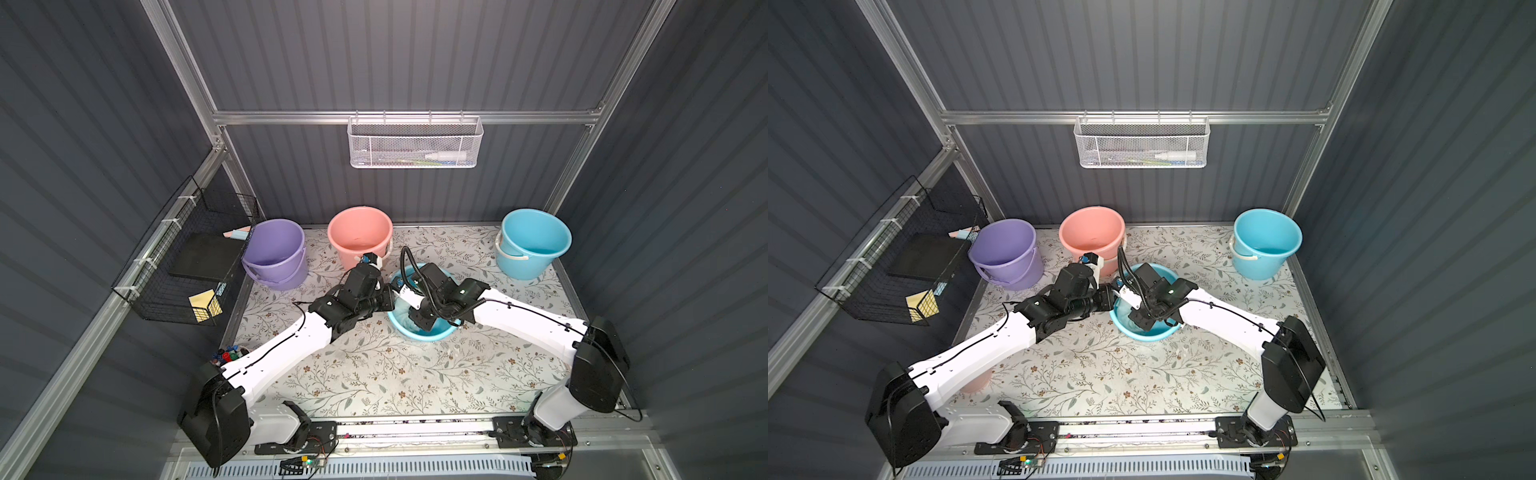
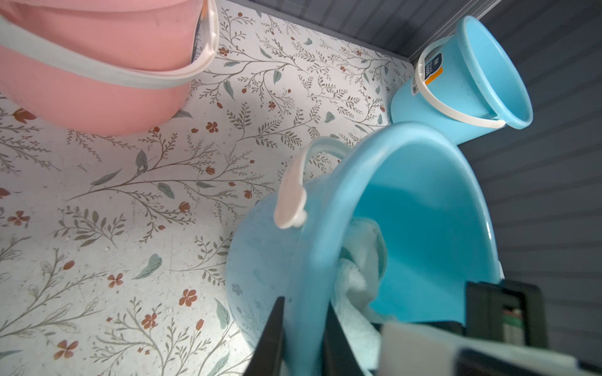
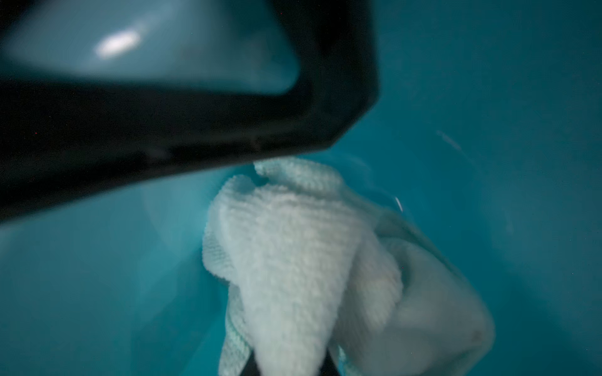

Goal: Wipe the inside of the bucket with a cloth
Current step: Wipe the dirt from the inside of the bucket.

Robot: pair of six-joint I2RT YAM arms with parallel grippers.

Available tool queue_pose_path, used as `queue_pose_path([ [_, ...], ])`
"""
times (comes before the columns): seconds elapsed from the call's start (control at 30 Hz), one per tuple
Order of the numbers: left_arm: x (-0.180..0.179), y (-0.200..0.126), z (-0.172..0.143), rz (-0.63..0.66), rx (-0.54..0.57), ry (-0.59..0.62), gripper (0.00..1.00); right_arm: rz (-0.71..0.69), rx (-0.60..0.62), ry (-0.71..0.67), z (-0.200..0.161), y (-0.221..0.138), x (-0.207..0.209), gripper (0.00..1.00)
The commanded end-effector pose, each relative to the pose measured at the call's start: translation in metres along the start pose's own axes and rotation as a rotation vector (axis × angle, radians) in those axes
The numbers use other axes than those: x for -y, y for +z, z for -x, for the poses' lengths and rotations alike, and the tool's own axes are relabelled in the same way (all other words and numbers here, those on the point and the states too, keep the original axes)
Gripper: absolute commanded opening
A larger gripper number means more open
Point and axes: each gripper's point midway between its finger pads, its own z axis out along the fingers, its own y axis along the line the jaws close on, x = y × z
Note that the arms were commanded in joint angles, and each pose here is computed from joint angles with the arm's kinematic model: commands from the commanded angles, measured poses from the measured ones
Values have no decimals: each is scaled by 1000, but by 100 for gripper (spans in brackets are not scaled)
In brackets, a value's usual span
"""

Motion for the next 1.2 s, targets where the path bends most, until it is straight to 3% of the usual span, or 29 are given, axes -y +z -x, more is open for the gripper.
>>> queue_pose_path([
  [0.0, 21, -9, 1, -93, 12, 26, 0, 2, 114, -10, 24, 19, 2, 0],
  [0.37, 18, -6, -3, -77, -3, 16, 0, -162, 270, 143, 25, 37, 57, 0],
  [0.6, 16, -9, -1, -62, 1, 10, 0, -340, 235, 151, 6, 24, 103, 0],
  [0.8, 16, -10, 3, -52, 11, 11, 0, -363, 34, -40, -29, 17, 103, 0],
  [0.97, 13, -10, 4, -36, 13, 11, 0, -202, -175, -251, -71, 11, 75, 0],
  [1.17, 13, -11, 7, -28, 23, 13, 0, 12, -339, -371, -108, -6, 42, 0],
])
